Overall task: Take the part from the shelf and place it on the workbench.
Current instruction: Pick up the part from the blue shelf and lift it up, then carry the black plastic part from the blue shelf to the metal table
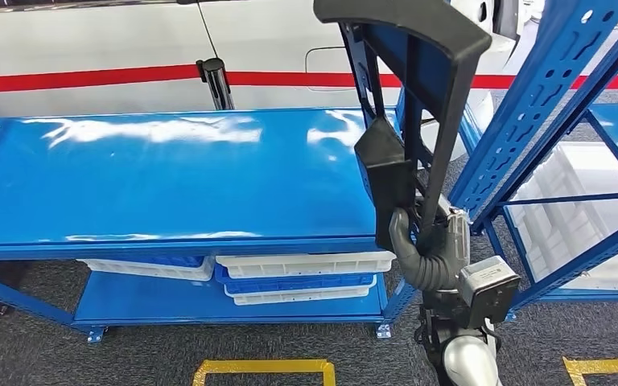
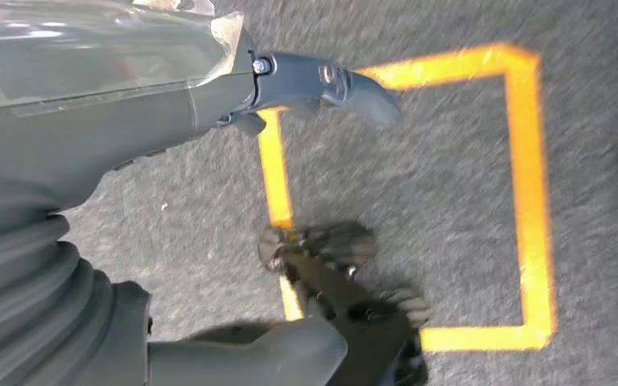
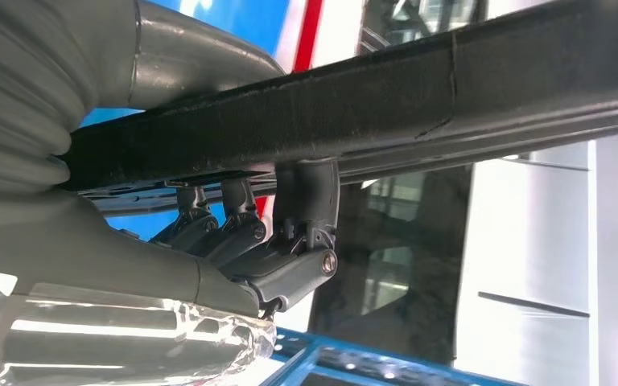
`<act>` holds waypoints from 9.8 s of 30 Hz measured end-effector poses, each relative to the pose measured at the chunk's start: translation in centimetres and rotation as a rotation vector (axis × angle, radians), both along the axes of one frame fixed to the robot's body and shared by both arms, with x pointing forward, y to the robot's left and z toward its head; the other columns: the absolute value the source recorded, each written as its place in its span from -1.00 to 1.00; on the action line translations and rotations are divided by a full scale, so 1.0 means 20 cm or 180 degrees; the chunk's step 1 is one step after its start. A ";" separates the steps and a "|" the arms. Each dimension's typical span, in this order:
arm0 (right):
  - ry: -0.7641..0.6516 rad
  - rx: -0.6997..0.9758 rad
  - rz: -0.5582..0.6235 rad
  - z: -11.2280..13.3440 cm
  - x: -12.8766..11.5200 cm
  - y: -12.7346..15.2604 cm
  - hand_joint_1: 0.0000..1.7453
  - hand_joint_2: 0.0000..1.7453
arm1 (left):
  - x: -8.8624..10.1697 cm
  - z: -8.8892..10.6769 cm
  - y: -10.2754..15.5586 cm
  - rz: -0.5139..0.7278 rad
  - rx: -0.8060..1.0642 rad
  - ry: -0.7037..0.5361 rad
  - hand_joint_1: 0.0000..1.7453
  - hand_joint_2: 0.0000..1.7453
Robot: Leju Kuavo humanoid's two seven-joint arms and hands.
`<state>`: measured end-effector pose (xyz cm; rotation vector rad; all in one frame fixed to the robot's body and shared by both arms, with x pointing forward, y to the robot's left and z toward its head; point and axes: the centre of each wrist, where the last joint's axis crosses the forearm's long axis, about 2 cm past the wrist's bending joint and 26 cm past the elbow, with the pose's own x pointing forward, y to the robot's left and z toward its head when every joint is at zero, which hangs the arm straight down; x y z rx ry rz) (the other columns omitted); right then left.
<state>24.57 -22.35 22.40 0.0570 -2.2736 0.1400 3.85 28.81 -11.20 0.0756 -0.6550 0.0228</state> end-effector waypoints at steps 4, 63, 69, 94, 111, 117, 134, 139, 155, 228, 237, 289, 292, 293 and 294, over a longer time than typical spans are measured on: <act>-0.0064 -0.0013 -0.0008 0.00 0.00 -0.01 1.00 1.00 | 0.00 0.00 0.00 -0.0003 0.0010 0.0004 -1.00 1.00; -0.0277 -0.0175 0.0221 0.01 0.11 0.08 1.00 1.00 | 0.04 0.01 -0.05 0.0120 -0.0023 0.0042 -1.00 1.00; -0.0227 -0.0194 0.0233 -0.01 0.11 0.09 1.00 1.00 | 0.04 0.01 -0.05 0.0137 -0.0020 0.0047 -1.00 1.00; -0.0247 -0.0153 0.0289 0.03 0.15 0.11 1.00 1.00 | 0.06 0.01 -0.05 0.0185 -0.0054 0.0033 -1.00 1.00; -0.0252 -0.0282 0.0469 0.01 0.20 0.20 1.00 1.00 | 0.04 0.00 -0.03 0.0297 -0.0001 0.0037 -1.00 1.00; -0.0199 -0.0286 0.0559 -0.01 0.20 0.23 1.00 1.00 | 0.04 0.00 -0.03 0.0323 0.0000 0.0025 -1.00 1.00; -0.0142 -0.0319 0.0734 -0.05 0.21 0.30 1.00 1.00 | 0.03 0.00 -0.02 0.0417 -0.0006 0.0001 -1.00 1.00; -0.0134 -0.0324 0.0750 -0.05 0.21 0.31 1.00 1.00 | 0.03 0.00 -0.01 0.0428 -0.0002 0.0003 -1.00 1.00; -0.0139 -0.0324 0.0909 -0.06 0.14 0.37 1.00 1.00 | 0.02 0.00 -0.05 0.0311 -0.0055 0.0233 -1.00 1.00; -0.0128 -0.0006 0.0896 -0.23 -0.26 0.27 1.00 1.00 | -0.01 0.00 0.06 0.0139 0.0489 0.0061 -1.00 1.00; -0.0197 -0.0051 0.0893 -0.24 -0.30 0.24 1.00 1.00 | -0.04 0.00 0.08 0.0155 0.0334 0.0092 -1.00 1.00; -0.0202 -0.0026 0.0933 -0.15 -0.29 0.20 1.00 1.00 | -0.02 0.01 0.23 0.0156 0.0482 0.0177 -1.00 1.00; -0.0206 -0.0029 0.0931 -0.15 -0.29 0.20 1.00 1.00 | -0.02 0.01 0.23 0.0147 0.0472 0.0164 -1.00 1.00; -0.0208 -0.0028 0.0929 -0.15 -0.29 0.20 1.00 1.00 | -0.02 0.01 0.23 0.0142 0.0469 0.0159 -1.00 1.00; -0.0211 -0.0027 0.0925 -0.15 -0.29 0.20 1.00 1.00 | -0.02 0.01 0.23 0.0137 0.0463 0.0157 -1.00 1.00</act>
